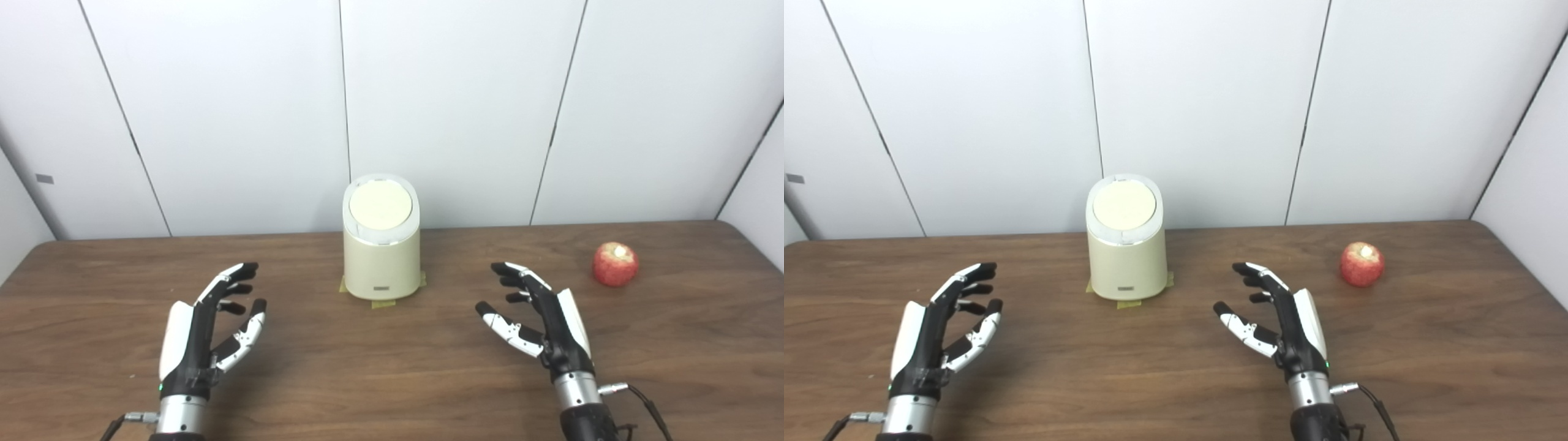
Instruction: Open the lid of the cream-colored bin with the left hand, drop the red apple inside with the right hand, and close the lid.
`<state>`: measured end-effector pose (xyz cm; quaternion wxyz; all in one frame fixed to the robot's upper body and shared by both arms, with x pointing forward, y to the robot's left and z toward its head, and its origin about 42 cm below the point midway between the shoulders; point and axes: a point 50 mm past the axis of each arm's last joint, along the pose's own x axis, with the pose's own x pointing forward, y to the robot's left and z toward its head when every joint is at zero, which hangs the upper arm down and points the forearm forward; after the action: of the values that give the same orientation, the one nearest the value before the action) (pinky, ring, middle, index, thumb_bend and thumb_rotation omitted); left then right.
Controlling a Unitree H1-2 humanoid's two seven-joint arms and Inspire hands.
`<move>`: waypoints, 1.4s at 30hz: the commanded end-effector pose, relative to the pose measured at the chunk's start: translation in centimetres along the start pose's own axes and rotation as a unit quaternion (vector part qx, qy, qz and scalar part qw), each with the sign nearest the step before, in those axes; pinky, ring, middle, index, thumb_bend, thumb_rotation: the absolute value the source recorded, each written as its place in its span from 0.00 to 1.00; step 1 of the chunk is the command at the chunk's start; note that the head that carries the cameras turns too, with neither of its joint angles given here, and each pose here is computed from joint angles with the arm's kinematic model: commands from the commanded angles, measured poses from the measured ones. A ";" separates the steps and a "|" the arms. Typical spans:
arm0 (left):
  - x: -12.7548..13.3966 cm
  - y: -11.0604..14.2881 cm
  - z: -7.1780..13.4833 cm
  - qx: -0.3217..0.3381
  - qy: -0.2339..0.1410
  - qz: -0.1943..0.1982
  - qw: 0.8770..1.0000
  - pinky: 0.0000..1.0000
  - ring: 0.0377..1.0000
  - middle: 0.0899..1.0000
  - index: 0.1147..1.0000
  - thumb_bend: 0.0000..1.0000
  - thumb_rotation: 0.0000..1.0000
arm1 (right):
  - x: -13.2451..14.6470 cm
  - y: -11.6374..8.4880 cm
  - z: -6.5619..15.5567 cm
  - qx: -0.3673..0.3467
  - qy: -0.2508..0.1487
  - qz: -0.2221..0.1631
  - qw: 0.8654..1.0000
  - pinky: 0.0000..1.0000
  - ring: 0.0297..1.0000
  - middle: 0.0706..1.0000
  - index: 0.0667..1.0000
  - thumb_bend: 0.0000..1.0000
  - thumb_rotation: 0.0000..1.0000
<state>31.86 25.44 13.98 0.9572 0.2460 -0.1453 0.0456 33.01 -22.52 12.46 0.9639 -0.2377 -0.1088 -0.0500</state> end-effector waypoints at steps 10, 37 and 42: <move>7.9 -1.0 8.6 0.013 -0.005 -0.018 1.000 0.91 0.97 1.00 0.99 0.57 0.53 | 0.5 0.2 0.2 0.002 -0.015 -0.002 1.000 0.66 0.75 0.76 0.74 0.29 0.28; 18.1 -5.4 17.1 0.170 -0.013 -0.044 0.984 1.00 1.00 1.00 1.00 0.80 0.44 | 0.4 0.4 0.5 -0.007 -0.013 -0.007 1.000 0.65 0.74 0.75 0.72 0.28 0.31; 19.4 -6.3 16.9 0.187 0.016 -0.061 0.980 1.00 1.00 1.00 1.00 0.82 0.40 | 0.2 0.7 0.8 -0.014 -0.011 -0.010 1.000 0.60 0.70 0.72 0.71 0.29 0.32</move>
<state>46.40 12.99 27.57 0.9038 0.4235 -0.0623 0.0033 33.26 -22.05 12.66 0.9604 -0.2490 -0.1131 -0.0526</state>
